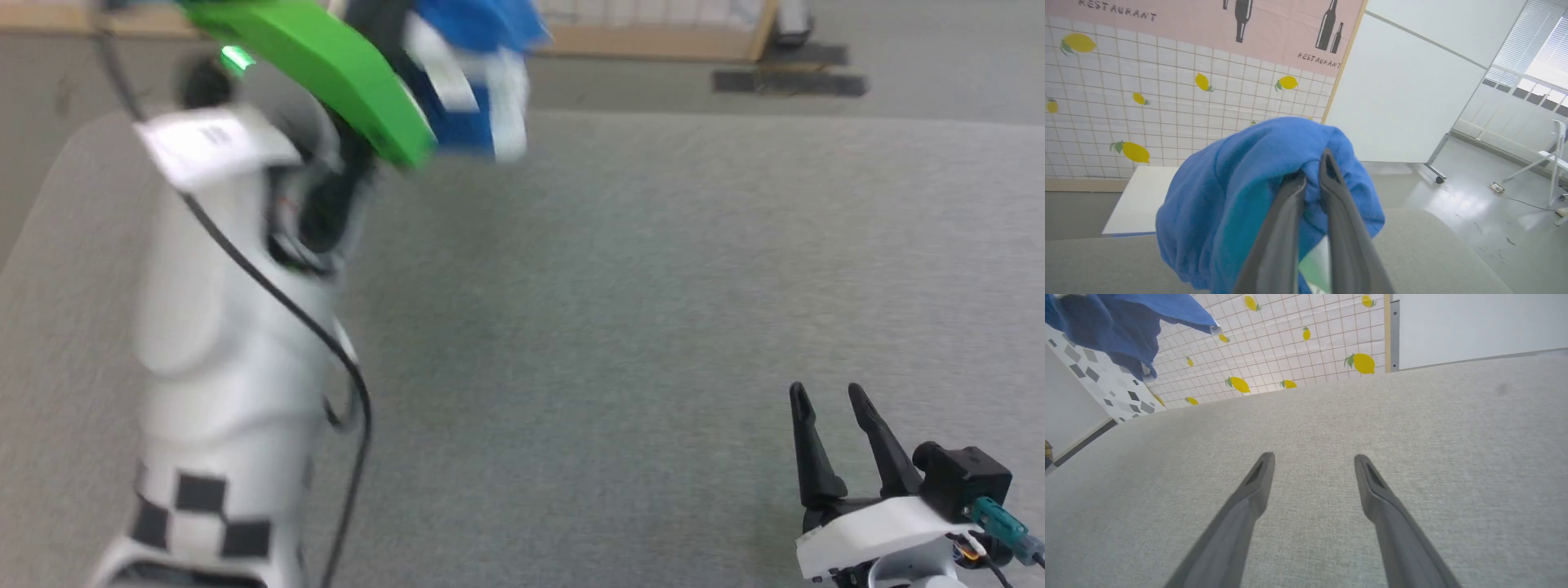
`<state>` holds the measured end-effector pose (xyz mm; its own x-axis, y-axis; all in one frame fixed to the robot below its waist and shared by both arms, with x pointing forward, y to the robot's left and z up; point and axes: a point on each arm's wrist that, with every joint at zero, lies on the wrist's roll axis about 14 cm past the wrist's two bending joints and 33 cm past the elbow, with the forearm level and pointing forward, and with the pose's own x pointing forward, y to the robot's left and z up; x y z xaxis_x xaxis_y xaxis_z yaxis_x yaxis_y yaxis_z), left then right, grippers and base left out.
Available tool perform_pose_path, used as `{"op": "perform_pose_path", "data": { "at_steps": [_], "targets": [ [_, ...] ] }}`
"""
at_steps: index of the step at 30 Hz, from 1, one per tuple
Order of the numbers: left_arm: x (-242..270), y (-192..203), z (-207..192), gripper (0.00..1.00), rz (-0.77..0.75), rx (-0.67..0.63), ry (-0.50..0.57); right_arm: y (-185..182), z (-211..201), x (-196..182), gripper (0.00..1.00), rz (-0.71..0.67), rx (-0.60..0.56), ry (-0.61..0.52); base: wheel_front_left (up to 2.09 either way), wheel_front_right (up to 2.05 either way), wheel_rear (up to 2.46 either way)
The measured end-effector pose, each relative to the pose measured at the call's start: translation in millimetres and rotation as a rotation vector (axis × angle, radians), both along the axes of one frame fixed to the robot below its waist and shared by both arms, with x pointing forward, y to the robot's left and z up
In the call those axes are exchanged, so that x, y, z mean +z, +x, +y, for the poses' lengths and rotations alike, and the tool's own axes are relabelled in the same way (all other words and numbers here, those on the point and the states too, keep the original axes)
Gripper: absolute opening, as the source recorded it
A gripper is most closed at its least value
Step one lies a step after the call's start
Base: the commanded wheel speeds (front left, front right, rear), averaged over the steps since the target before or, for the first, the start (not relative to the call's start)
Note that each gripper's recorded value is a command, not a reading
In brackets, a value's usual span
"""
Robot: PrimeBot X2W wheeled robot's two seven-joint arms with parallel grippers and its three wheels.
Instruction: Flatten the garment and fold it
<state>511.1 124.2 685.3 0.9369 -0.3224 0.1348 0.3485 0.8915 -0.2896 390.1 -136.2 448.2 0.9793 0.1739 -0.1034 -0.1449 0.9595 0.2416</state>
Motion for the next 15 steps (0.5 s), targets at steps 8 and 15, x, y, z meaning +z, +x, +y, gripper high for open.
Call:
{"op": "perform_pose_path", "data": {
  "at_steps": [8, 15],
  "targets": [
    [-133.5, -65.6, -87.0, 0.0, 0.39, -0.232, 0.015, -21.3, -30.4, 12.6, 1.0, -0.037, -0.096, 0.005, 0.0, 0.0, 0.0],
    [-243.1, -138.3, -123.9, 0.0, 0.719, -0.333, 0.114, -32.0, -41.7, 18.5, 1.0, -0.056, -0.134, 0.011, 0.0, 0.0, 0.0]
  ]
}}
